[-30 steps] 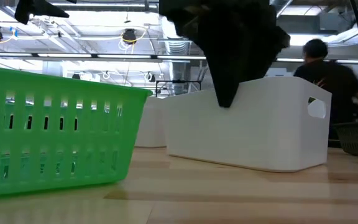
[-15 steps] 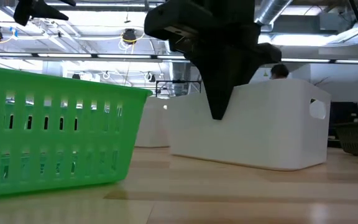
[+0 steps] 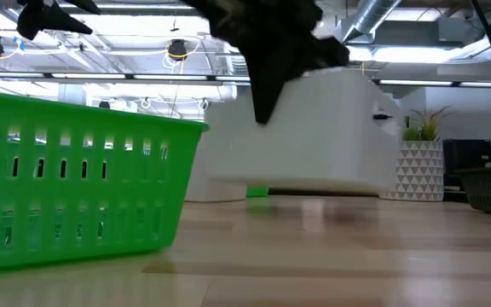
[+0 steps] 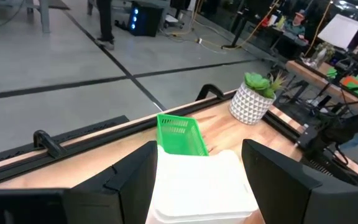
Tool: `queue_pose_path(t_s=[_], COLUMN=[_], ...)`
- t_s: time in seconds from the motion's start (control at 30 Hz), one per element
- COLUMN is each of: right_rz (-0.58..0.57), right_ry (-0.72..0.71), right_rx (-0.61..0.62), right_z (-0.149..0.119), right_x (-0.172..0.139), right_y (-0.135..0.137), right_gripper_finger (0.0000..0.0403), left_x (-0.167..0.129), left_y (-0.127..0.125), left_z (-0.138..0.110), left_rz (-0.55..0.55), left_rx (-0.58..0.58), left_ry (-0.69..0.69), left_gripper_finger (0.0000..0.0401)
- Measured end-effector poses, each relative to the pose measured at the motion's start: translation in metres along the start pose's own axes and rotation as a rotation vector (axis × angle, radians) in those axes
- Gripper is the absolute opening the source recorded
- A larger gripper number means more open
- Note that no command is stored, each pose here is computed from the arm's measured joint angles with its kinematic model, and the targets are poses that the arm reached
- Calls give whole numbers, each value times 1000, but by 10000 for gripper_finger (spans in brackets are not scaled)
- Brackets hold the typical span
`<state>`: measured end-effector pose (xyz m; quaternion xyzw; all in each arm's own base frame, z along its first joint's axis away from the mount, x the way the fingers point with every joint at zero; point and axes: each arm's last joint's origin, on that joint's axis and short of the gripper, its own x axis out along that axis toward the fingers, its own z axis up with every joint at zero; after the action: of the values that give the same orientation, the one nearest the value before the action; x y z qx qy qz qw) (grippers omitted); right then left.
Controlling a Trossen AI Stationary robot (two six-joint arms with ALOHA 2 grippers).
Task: Stack baskets by color
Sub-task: Stack the bottom white bin on top of the top white bins
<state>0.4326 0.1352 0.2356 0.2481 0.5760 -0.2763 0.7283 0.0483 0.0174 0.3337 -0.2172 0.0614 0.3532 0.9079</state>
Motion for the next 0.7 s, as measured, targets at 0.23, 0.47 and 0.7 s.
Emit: queue_pose_path(t_s=[0.23,0.47,0.7], right_rz=[-24,-11,-36], right_ry=[-91,-202,-296], right_rx=[-55,-84,-115], right_z=[23,54,89], right_x=[-43,-64,-63], right_y=[-12,-32,-52], right_gripper_finger=[2,1,1], left_x=[0,0,0], left_y=[0,0,0], left_z=[1,1,1], left_rz=[5,5,11], left_rx=[-4,-23,-38], left_ry=[-9,-10,-14], left_gripper_finger=[224,224,224])
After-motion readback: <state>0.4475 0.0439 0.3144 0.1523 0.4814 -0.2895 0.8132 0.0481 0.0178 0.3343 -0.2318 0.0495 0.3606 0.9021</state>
